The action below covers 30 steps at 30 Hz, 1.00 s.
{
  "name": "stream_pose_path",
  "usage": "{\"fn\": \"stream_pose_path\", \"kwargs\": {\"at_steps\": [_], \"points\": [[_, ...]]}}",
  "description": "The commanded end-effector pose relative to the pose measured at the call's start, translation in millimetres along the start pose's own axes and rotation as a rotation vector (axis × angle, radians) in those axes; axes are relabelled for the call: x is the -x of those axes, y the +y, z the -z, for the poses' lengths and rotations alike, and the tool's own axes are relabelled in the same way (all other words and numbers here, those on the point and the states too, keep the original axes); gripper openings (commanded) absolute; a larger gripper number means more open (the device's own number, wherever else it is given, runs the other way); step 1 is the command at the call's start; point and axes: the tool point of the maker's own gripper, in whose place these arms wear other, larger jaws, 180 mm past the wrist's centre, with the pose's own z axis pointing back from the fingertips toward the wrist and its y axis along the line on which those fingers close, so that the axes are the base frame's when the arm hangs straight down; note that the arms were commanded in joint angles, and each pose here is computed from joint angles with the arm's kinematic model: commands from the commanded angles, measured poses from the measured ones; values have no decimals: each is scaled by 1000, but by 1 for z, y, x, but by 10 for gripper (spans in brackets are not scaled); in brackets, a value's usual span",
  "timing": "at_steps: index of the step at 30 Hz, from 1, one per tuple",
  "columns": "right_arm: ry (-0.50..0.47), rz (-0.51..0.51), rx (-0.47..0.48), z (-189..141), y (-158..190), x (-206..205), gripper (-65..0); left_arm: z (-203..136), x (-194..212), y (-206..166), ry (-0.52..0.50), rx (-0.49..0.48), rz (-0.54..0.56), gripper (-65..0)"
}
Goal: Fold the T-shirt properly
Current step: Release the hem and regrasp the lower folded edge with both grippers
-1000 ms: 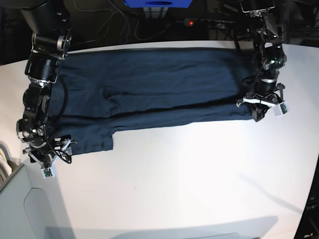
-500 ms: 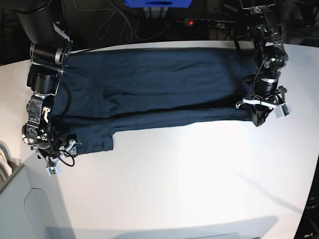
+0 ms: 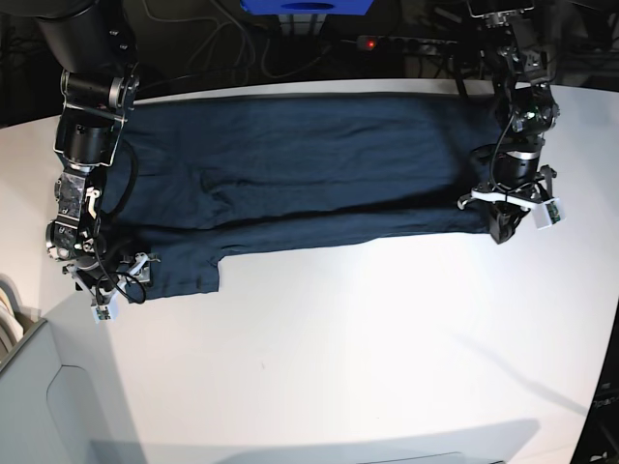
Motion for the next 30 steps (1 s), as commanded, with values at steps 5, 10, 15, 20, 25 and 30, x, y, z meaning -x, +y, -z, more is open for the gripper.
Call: {"fn": "stream_pose_path", "kwargs": {"at_steps": [5, 10, 15, 20, 25, 30], "points": [[27, -6, 11, -3, -5, 8, -355, 0, -15, -3, -49, 16, 8, -650], [18, -5, 11, -3, -5, 3, -650, 0, -15, -3, -49, 16, 8, -650], [-70, -48, 47, -21, -10, -24, -650, 0, -15, -3, -49, 16, 9, -650], [-215, -145, 95, -63, 1, -51, -650, 0, -16, -3, -50, 17, 13, -650], [-315, -223, 127, -102, 17, -60, -650, -1, -19, -4, -57, 20, 14, -650], [-368, -277, 132, -135, 38, -52, -650, -2, -24, -5, -71, 25, 20, -650]]}}
